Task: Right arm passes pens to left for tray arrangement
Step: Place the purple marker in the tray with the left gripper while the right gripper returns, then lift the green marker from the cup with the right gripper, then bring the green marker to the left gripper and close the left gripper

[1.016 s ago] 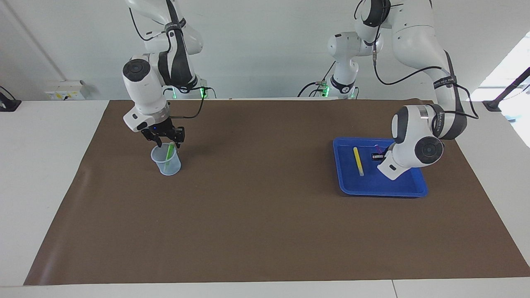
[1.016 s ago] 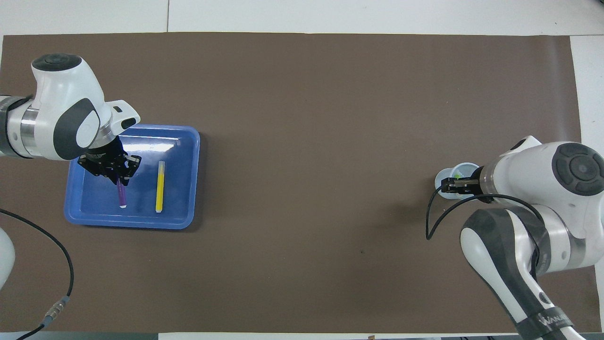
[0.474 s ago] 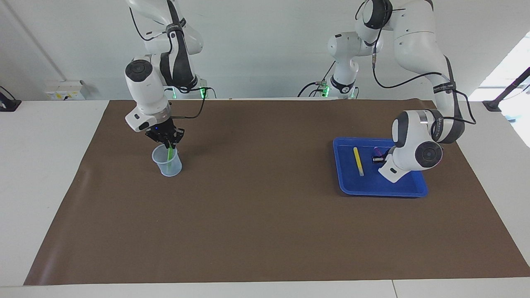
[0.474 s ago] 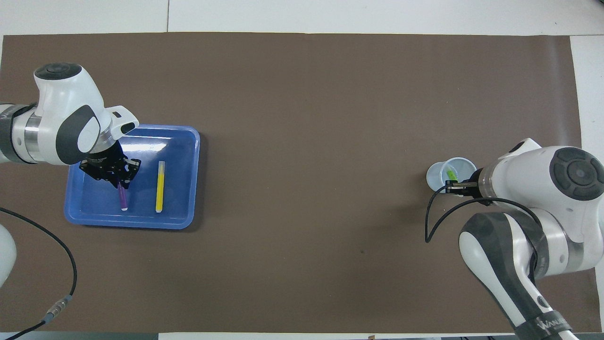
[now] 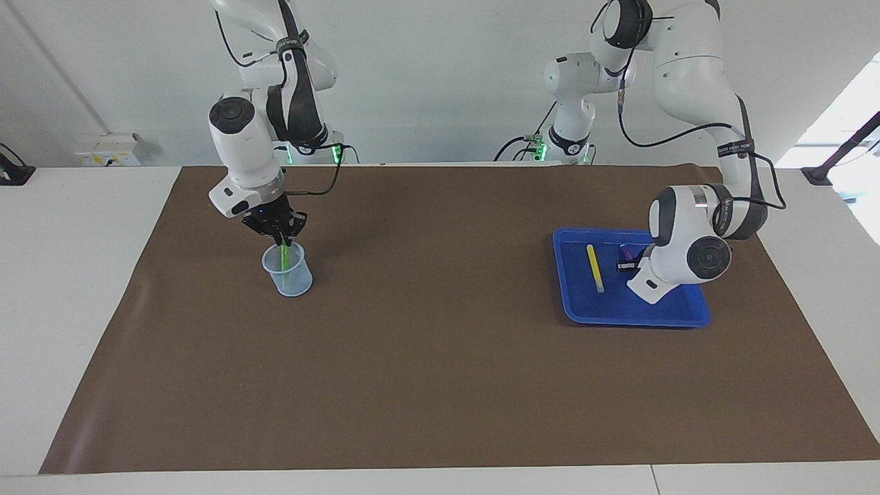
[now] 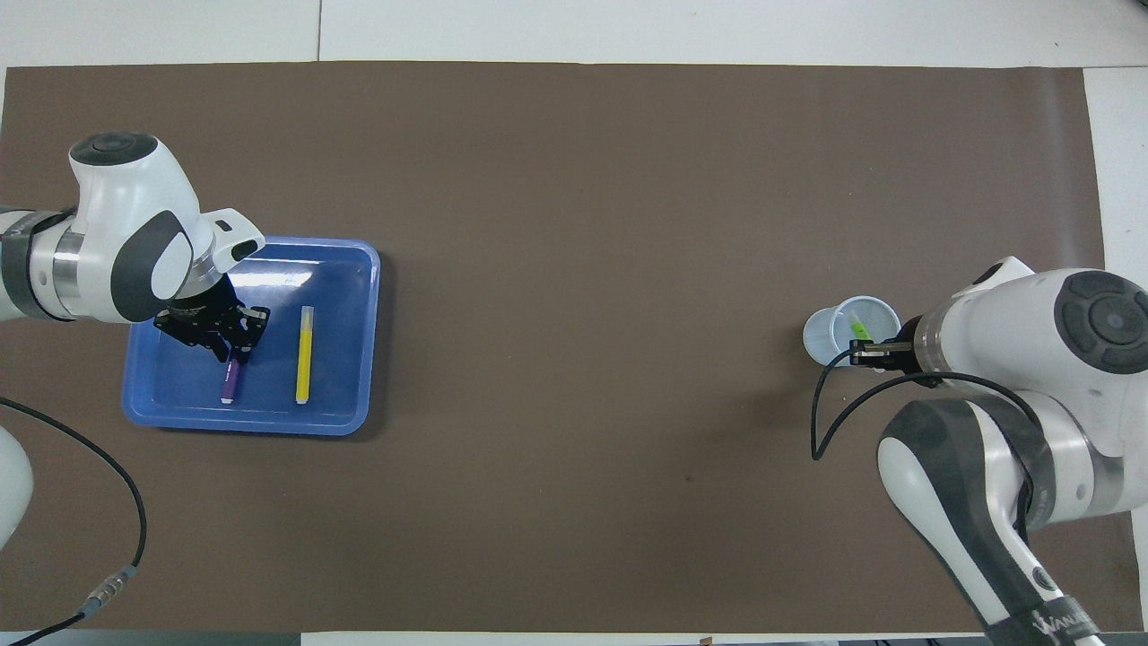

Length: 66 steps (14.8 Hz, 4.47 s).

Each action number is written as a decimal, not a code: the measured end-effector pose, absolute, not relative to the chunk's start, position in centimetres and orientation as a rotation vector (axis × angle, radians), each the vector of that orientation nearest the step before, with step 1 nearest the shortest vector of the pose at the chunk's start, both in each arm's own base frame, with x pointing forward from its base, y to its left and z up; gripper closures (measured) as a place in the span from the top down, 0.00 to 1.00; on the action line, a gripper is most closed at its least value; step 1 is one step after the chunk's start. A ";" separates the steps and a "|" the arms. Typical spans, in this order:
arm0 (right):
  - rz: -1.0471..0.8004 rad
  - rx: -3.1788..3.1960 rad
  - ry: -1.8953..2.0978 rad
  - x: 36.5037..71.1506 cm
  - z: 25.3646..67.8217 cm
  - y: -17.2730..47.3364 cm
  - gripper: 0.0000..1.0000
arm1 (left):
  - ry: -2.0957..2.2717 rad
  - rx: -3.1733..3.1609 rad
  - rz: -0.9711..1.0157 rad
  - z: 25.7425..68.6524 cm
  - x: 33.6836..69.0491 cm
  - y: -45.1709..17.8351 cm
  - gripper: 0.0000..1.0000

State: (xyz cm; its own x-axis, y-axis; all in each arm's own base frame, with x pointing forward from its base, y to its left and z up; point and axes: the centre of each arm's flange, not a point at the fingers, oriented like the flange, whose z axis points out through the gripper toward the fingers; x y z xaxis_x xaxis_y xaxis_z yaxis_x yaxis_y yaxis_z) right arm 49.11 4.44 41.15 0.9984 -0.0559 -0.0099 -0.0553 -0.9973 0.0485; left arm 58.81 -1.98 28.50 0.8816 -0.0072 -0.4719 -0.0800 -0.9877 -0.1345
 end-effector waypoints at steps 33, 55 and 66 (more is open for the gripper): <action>-0.504 3.787 -1.510 46.0 55.1 36.7 0.18 | -1.147 -3.625 0.998 53.7 52.8 -2.0 1.00; -0.779 3.687 -1.827 46.1 54.7 44.6 0.18 | -2.344 -3.188 1.191 48.3 47.6 -6.3 0.89; -0.787 3.685 -1.823 46.1 54.6 44.9 0.18 | -2.455 -3.069 1.263 48.5 47.6 -6.6 0.57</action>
State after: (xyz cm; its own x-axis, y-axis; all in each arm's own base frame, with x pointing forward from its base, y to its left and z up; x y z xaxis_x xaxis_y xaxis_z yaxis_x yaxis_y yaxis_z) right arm 46.09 44.89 54.56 0.6619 -0.4136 -0.6252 -0.7386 -0.2173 -0.6382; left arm 47.65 -6.59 48.54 0.3061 0.4309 -0.8489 0.9412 -0.0030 0.3378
